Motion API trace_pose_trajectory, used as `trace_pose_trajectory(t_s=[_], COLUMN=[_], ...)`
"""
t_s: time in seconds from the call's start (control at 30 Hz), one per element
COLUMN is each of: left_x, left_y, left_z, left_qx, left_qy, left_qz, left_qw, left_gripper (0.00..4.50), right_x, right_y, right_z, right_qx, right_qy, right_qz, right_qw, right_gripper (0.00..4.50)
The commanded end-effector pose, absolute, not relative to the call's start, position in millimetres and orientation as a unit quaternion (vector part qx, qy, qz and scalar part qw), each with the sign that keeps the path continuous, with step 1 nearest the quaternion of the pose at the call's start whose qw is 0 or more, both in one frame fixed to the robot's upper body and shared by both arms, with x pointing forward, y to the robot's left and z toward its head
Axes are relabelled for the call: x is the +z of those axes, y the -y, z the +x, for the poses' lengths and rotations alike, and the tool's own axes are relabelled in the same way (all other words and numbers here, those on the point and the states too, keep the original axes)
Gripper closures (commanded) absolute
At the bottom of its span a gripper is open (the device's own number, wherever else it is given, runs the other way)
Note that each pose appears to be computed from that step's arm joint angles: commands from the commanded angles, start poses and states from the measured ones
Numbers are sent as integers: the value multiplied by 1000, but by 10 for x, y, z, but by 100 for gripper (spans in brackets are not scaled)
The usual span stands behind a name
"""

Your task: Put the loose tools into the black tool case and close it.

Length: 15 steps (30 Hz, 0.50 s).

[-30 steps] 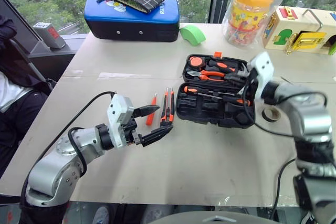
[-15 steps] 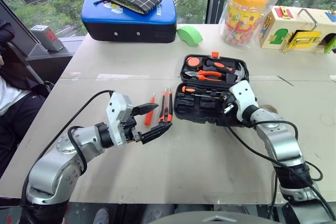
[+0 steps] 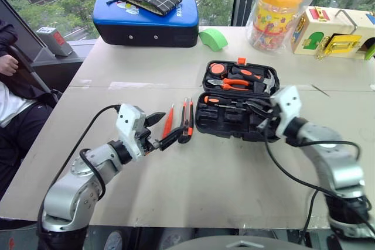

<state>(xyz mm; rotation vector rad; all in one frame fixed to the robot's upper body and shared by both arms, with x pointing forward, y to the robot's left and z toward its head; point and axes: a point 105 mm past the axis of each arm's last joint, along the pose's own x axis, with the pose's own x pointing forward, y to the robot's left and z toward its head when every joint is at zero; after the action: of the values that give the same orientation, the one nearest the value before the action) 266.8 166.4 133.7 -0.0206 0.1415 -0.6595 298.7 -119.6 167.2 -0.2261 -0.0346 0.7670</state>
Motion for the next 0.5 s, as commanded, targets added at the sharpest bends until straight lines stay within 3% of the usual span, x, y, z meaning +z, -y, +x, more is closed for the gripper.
trace_pose_trajectory(t_s=[0.03,0.07,0.1,0.23,0.4,0.43,0.5], left_x=[1332,1273,1207,1072,892,870,809], left_y=[-1863,-1889,-1918,-1878,-1801,-1772,-1754], left_z=[2765,2786,2811,2898,2972,2980,2992], left_qx=[-228,-202,-180,-126,-108,-112,-117], left_qy=[-68,-79,-90,-120,-164,-170,-186], left_qz=[-13,-8,-2,17,39,46,49], left_qw=[971,976,980,985,980,978,974], left_gripper=[0,0,0,0,0,42,81], right_x=[1812,1817,1812,1818,1894,1891,1885], right_y=[1083,1113,1134,1216,1092,1116,1144], right_z=[2560,2469,2398,2211,2108,2105,2093], right_qx=[489,509,523,548,551,548,548], right_qy=[19,8,-2,-35,-31,-32,-37], right_qz=[-114,-116,-122,-141,-152,-155,-157], right_qw=[864,853,844,824,820,821,821], right_gripper=[265,242,178,6,6,0,0])
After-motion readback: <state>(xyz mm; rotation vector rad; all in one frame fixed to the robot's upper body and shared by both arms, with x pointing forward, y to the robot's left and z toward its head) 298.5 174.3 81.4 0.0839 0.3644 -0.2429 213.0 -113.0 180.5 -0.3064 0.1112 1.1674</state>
